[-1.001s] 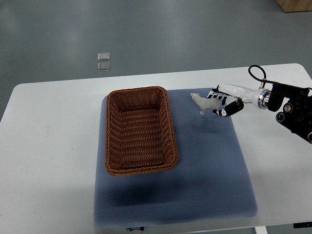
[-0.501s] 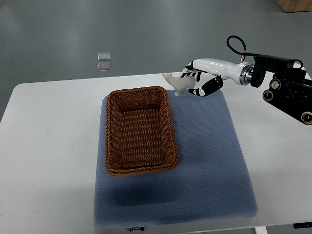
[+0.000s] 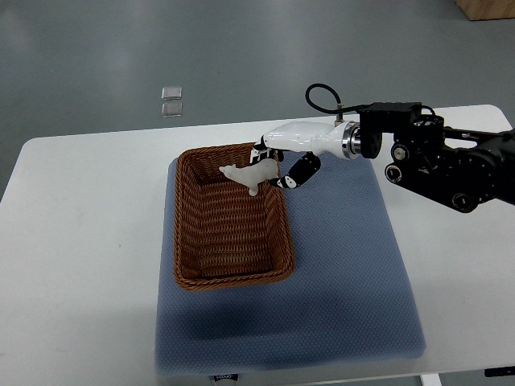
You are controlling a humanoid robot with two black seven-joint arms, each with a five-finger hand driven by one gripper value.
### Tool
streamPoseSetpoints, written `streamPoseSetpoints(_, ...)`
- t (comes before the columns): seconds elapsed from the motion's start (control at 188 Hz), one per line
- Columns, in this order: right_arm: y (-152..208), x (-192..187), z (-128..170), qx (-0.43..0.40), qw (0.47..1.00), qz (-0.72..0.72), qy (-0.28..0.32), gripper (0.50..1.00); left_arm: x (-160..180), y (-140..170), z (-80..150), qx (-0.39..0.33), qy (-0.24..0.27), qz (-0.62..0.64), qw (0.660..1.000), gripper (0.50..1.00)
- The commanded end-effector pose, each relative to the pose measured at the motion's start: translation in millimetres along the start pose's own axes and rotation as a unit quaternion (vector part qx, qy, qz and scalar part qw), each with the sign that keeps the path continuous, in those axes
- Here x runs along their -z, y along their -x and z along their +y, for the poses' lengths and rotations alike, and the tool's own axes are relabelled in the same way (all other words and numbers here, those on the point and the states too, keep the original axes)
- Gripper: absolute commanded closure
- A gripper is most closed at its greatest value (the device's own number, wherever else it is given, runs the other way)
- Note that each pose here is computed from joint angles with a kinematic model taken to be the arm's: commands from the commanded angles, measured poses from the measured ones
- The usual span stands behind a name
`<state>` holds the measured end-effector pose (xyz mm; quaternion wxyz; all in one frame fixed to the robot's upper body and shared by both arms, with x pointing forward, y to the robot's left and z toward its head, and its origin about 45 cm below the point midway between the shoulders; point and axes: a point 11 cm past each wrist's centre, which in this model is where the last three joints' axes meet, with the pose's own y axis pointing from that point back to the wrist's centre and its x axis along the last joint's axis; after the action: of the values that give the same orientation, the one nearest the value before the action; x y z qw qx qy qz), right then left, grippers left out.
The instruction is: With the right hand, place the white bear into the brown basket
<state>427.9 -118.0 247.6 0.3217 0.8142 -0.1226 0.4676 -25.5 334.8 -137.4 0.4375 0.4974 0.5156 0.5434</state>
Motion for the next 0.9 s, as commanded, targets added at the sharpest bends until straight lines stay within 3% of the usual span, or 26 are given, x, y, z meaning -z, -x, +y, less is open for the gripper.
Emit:
streamPoseSetpoints(0.0,-1,8,-7,0.001,1.000,0.004,-0.009,0.920,0,0,0,0.000,0.000,0.000,1.000,0.500)
streamPoseSetpoints(0.112,3,12,-11,0.002,1.000,0.001,-0.013,0.750,0,0,0,0.000,0.000,0.001,1.000,0.500)
streamPoseSetpoints(0.154,4,12,-12,0.001,1.000,0.000,-0.014,0.720,0,0,0,0.000,0.000,0.000,1.000,0.500)
streamPoseSetpoints(0.581,-5,-3,-2,-0.036,0.999,-0.004,0.006,0.677,0,0,0,0.000,0.000,-0.001,1.000,0.500)
streamPoseSetpoints(0.895,-11,-47,30,-0.108,0.989,-0.092,0.051,0.644,0,0,0,0.000,0.000,-0.001,1.000,0.500)
